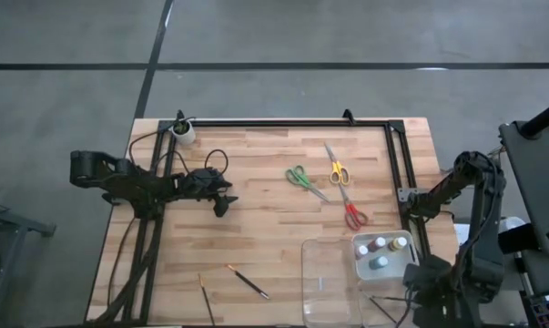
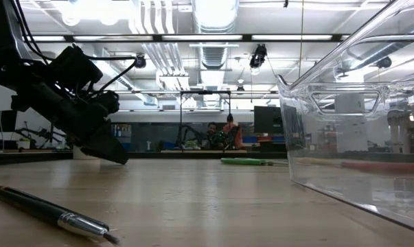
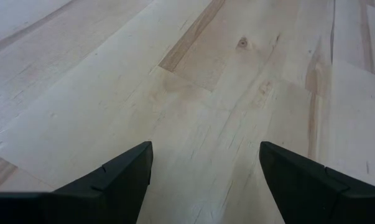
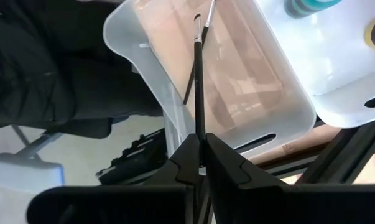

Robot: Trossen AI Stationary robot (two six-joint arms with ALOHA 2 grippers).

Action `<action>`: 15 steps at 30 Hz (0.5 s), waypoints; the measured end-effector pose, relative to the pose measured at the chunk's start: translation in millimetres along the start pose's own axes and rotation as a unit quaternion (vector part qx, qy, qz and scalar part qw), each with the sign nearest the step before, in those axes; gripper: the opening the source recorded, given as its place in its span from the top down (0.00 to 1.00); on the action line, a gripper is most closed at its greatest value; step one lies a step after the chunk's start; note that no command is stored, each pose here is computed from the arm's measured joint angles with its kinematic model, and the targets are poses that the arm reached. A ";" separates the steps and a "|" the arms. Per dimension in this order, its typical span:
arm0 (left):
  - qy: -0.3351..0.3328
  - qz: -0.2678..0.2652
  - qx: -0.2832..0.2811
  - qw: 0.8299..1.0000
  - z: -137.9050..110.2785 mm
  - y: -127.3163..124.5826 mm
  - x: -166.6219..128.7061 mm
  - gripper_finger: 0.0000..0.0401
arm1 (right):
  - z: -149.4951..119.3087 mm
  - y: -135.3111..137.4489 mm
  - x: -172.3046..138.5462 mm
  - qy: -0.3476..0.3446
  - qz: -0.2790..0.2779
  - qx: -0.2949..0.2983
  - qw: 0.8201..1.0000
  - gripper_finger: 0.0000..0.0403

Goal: Pick & Place Paint Supplies
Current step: Put the top silver paintbrush into the right transparent bin

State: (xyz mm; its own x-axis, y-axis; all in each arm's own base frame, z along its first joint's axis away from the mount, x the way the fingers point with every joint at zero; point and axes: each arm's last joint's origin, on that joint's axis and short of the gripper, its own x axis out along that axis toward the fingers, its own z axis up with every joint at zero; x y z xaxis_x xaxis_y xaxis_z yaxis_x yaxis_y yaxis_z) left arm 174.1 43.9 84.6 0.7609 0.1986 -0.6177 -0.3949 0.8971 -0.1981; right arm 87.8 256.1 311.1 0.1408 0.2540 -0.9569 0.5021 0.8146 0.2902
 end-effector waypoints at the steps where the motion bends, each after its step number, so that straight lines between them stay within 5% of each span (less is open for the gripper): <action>1: 0.000 0.000 0.000 1.000 0.0 0.0 0.0 0.24 | -0.4 1.2 2.8 -0.001 -0.004 0.000 1.000 0.97; 15: 0.000 0.000 0.000 1.000 0.0 0.0 0.0 0.24 | -14.5 15.2 33.7 -0.031 -0.017 0.003 0.999 0.97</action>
State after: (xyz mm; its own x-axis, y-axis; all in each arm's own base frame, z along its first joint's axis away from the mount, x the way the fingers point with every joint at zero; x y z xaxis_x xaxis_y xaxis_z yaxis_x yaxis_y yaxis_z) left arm 174.1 43.9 84.7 0.7611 0.1984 -0.6175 -0.3947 0.8972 -0.1982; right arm 87.9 284.7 283.5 0.1773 0.1934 -0.9650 0.5118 0.8194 0.2583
